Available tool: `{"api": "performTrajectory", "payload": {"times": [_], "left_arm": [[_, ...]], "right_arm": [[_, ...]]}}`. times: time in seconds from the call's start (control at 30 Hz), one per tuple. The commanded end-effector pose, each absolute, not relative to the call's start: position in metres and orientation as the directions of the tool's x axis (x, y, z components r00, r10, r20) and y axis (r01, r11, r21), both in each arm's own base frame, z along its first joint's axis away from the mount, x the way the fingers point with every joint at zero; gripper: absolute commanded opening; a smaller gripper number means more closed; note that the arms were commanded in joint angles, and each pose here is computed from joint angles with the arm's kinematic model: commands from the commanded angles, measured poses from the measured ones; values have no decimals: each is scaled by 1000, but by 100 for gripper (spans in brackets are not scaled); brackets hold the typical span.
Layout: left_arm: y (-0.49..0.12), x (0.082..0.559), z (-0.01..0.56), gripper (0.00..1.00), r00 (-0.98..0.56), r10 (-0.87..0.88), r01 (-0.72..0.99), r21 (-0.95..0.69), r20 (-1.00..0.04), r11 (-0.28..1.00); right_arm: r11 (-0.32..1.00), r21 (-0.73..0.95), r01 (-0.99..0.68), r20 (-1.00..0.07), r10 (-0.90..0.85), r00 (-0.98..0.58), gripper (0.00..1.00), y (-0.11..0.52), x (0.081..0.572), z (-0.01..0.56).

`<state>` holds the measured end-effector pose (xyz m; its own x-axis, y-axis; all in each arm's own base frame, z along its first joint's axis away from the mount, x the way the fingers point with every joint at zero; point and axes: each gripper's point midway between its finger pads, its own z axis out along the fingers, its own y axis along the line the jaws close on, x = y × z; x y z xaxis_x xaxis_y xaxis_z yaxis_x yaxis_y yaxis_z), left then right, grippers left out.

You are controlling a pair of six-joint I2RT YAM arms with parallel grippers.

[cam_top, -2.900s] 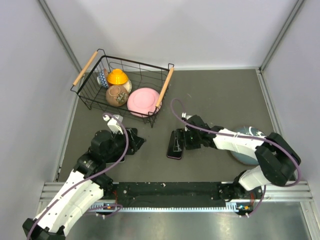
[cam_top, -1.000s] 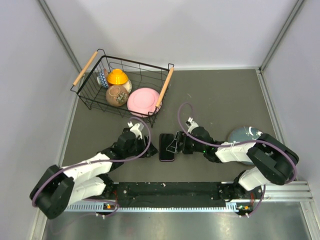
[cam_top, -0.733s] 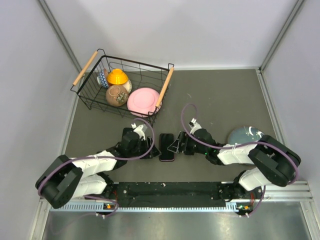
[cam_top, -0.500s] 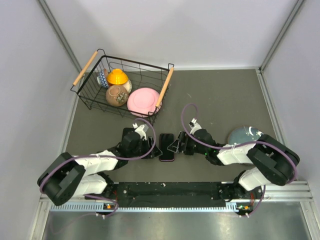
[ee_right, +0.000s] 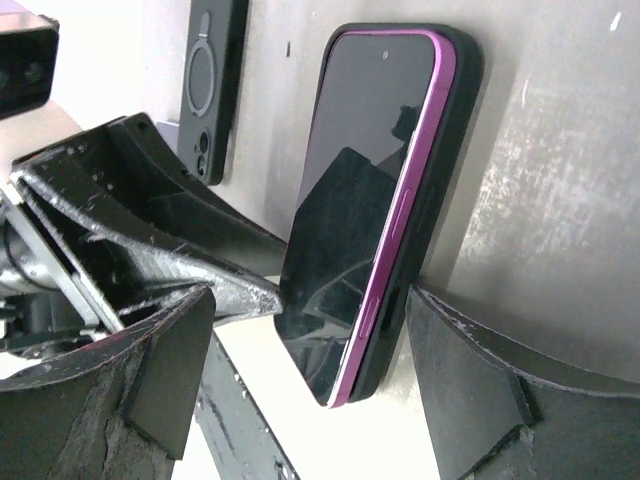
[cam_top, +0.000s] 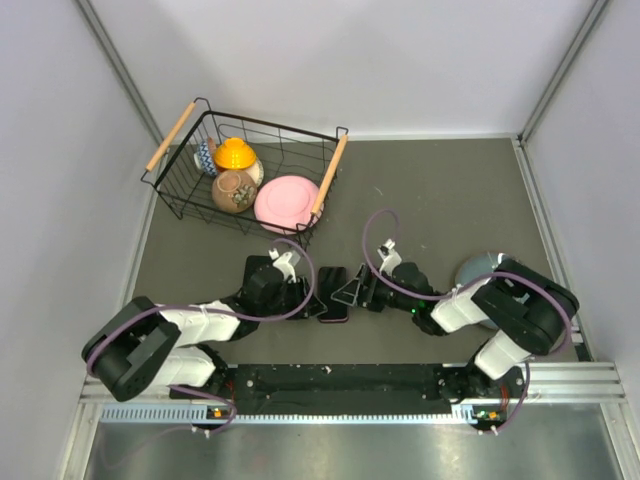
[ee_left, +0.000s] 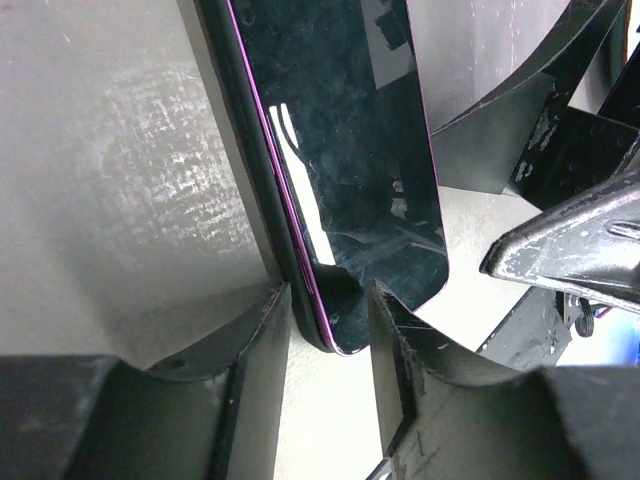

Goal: Put the phone into the phone case

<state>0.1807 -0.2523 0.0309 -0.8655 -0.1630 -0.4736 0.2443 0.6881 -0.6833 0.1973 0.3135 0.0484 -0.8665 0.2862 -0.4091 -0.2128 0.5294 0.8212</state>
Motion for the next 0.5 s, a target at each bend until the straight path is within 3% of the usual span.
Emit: {"api": "performTrajectory", "payload": {"times": [0.0, 0.2, 0.47], "left_arm": [[-257, 173, 29, 40, -878, -165, 245, -716, -450, 653], [-257, 168, 36, 36, -870, -174, 265, -736, -460, 623], [-261, 165, 43, 33, -870, -170, 285, -753, -463, 594]], "right_arm": [[332, 898, -288, -394, 319, -862, 77, 319, 187, 84], [193, 923, -333, -382, 344, -858, 75, 319, 184, 102], [180, 931, -319, -363, 345, -866, 72, 320, 184, 92]]}}
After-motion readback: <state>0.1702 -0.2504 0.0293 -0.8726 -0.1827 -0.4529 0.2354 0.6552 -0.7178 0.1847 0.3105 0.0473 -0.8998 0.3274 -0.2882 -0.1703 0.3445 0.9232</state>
